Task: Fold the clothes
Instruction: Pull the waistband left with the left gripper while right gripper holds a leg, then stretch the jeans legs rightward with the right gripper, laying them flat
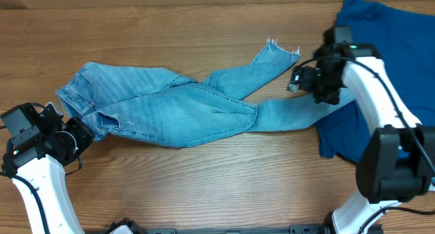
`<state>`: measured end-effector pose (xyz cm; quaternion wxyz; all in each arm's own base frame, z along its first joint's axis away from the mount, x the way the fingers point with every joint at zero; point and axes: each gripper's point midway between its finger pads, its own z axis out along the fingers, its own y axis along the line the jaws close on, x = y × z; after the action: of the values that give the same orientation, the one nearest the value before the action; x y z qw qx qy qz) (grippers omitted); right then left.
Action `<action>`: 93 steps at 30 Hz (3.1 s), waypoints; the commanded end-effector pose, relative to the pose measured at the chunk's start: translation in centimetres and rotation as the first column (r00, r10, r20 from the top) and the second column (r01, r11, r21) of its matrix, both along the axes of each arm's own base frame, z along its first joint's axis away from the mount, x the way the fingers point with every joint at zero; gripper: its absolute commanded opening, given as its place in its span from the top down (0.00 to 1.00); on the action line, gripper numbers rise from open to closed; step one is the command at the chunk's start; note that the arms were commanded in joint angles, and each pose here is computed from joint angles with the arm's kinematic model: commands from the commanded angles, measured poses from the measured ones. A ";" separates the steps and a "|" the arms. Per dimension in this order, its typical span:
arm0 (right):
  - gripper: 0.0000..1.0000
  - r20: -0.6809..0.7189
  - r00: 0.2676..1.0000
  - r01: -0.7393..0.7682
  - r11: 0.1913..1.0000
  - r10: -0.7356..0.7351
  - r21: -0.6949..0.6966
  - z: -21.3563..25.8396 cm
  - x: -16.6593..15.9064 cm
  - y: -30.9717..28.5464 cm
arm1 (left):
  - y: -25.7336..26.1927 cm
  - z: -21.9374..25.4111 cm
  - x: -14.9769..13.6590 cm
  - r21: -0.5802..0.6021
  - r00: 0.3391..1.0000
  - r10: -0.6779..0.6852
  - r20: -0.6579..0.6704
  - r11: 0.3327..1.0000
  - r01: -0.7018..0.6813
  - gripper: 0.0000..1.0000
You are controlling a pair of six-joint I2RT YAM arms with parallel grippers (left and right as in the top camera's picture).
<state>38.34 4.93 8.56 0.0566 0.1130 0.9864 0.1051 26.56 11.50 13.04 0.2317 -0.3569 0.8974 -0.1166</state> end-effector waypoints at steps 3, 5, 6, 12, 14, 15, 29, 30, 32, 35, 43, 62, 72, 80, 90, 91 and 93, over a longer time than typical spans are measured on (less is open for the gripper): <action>0.04 -0.066 0.996 0.045 0.990 -0.054 -0.131 -2.9 -0.2 -0.5 | 0.4 1.0 0.6 0.010 0.999 -0.014 0.031 1.000 0.014 0.96; 0.04 -0.106 0.991 0.072 0.987 -0.087 -0.144 -4.5 -0.4 -0.6 | 0.4 1.0 0.6 0.010 0.999 -0.014 0.031 1.000 0.014 0.96; 0.04 -0.118 0.988 0.077 0.986 -0.095 -0.146 -5.2 -0.3 -0.7 | 0.4 1.0 0.6 0.010 0.999 -0.015 0.031 1.000 0.014 0.96; 0.11 -0.131 0.986 0.079 0.985 -0.099 -0.151 -7.8 0.4 -0.6 | -0.1 1.2 0.8 -0.011 0.999 -0.027 0.047 1.000 0.027 0.95; 0.40 -0.125 0.987 0.079 0.986 -0.098 -0.149 -7.8 0.6 -0.6 | -0.1 1.2 0.8 -0.011 0.999 -0.027 0.047 1.000 0.027 0.95; 0.68 -0.128 0.987 0.079 0.986 -0.098 -0.150 -7.8 0.5 -0.6 | -0.1 1.2 0.8 -0.011 0.999 -0.027 0.047 1.000 0.027 0.95; 0.96 0.046 0.994 0.107 0.982 -0.101 -0.154 2.1 3.4 -1.1 | 0.5 1.2 0.8 0.015 0.999 -0.017 0.043 1.000 0.016 0.95; 0.96 0.092 0.990 0.123 0.977 -0.108 -0.172 4.2 3.5 -1.6 | 0.9 1.0 0.6 0.035 1.000 -0.005 0.029 0.999 0.004 0.95; 0.96 0.186 0.974 0.168 0.966 -0.132 -0.198 8.5 3.2 -3.1 | 1.7 0.9 0.4 0.067 1.000 0.017 0.016 0.998 -0.018 0.95; 0.96 0.240 0.958 0.204 0.960 -0.156 -0.190 11.8 1.8 -4.3 | 2.8 1.4 0.5 0.074 0.998 0.053 0.046 0.996 -0.056 0.96; 0.96 -0.027 0.986 0.153 0.956 -0.165 -0.251 11.5 -6.4 -5.0 | 8.2 5.7 0.8 0.137 0.966 0.192 0.176 0.967 -0.217 0.96; 0.48 0.219 0.951 -0.203 0.975 0.218 -0.092 9.8 2.3 1.7 | 6.1 5.8 0.4 0.044 0.975 0.164 0.152 0.984 -0.172 0.96; 0.36 0.162 0.937 -0.311 0.950 0.308 -0.012 -1.4 7.3 7.5 | 5.9 5.5 0.2 0.037 0.977 0.162 0.139 0.985 -0.169 0.95; 0.34 0.182 0.924 -0.345 0.939 0.338 0.008 -4.9 8.6 10.5 | 5.7 5.4 0.0 0.029 0.978 0.163 0.126 0.985 -0.168 0.96; 0.20 0.094 0.953 -0.291 0.956 0.288 0.023 -9.2 8.2 10.3 | 5.7 5.4 0.0 0.030 0.978 0.163 0.127 0.985 -0.168 0.95; 0.21 0.099 0.956 -0.278 0.960 0.275 0.026 -9.2 8.4 10.3 | 5.7 5.4 0.0 0.030 0.978 0.163 0.127 0.985 -0.168 0.95; 0.32 0.121 0.959 -0.263 0.964 0.257 0.038 -9.0 8.9 10.6 | 5.7 5.4 0.0 0.030 0.978 0.163 0.127 0.985 -0.168 0.95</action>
<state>47.15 15.44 1.24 0.1064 -0.0411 0.9835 0.1407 25.94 16.99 17.11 0.2855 -0.4199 0.8565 -0.0928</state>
